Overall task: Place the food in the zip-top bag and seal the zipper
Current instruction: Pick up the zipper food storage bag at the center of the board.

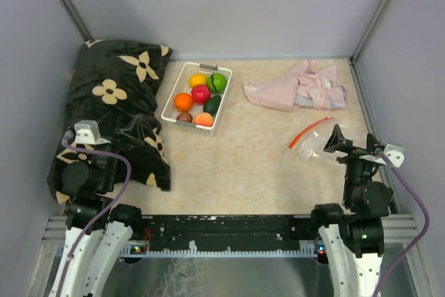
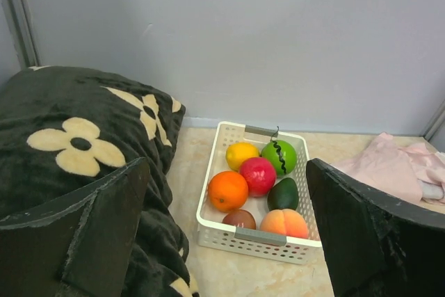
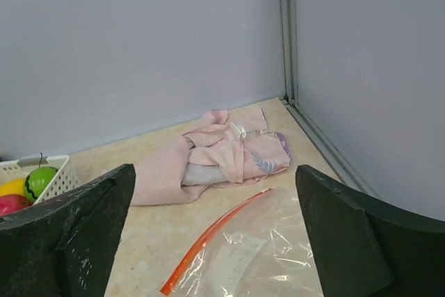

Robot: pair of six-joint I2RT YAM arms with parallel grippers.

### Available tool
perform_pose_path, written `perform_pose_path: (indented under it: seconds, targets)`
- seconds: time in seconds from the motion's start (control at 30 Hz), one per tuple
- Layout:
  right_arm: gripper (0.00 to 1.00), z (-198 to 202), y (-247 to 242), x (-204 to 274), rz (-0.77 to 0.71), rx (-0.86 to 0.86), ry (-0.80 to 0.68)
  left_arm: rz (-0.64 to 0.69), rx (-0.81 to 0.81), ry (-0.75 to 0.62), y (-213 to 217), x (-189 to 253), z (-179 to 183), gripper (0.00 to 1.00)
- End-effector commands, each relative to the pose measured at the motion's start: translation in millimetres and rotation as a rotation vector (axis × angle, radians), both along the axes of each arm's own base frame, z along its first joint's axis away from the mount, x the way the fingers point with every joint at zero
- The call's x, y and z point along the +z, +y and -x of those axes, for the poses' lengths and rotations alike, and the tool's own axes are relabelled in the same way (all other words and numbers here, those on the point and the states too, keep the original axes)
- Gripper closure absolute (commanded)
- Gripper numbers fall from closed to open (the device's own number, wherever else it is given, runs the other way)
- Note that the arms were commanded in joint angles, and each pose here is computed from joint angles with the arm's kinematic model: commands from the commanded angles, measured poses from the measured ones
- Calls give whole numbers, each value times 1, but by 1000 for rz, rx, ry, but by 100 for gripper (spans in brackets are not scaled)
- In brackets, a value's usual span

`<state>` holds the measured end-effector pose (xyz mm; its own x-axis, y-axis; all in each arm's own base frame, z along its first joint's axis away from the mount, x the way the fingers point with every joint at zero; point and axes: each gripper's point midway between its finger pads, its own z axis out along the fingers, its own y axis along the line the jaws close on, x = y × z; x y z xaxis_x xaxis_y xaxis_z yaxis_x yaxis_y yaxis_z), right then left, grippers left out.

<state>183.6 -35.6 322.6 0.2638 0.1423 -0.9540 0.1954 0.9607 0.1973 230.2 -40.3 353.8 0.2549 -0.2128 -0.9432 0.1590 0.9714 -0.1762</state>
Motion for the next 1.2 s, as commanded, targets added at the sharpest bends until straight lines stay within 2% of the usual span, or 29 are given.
perform_pose_path:
  seconds: [0.0, 0.27, 0.53, 0.67, 0.83, 0.93, 1.17]
  targets:
    - [1, 7, 0, 26, 17, 0, -93, 12, -36, -41, -5, 10, 4, 0]
    - [1, -2, 4, 19, -15, 21, -50, 35, -85, -75, -12, 18, 15, 0]
    - [1, -24, 17, 11, -17, 93, 95, 12, -122, -49, -17, 20, 22, 0]
    - [1, -45, 35, -11, -37, 187, 250, 1, -159, 3, -25, 8, 19, 0]
    - [1, -67, 41, -46, -113, 194, 458, -15, -226, 42, -38, -2, 18, 0]
    - [1, -79, 38, -60, -149, 165, 529, -15, -230, 44, -38, -3, 19, 0]
    - [1, -112, 10, -104, -195, -43, 687, -8, -206, 41, -34, -3, 20, 0]
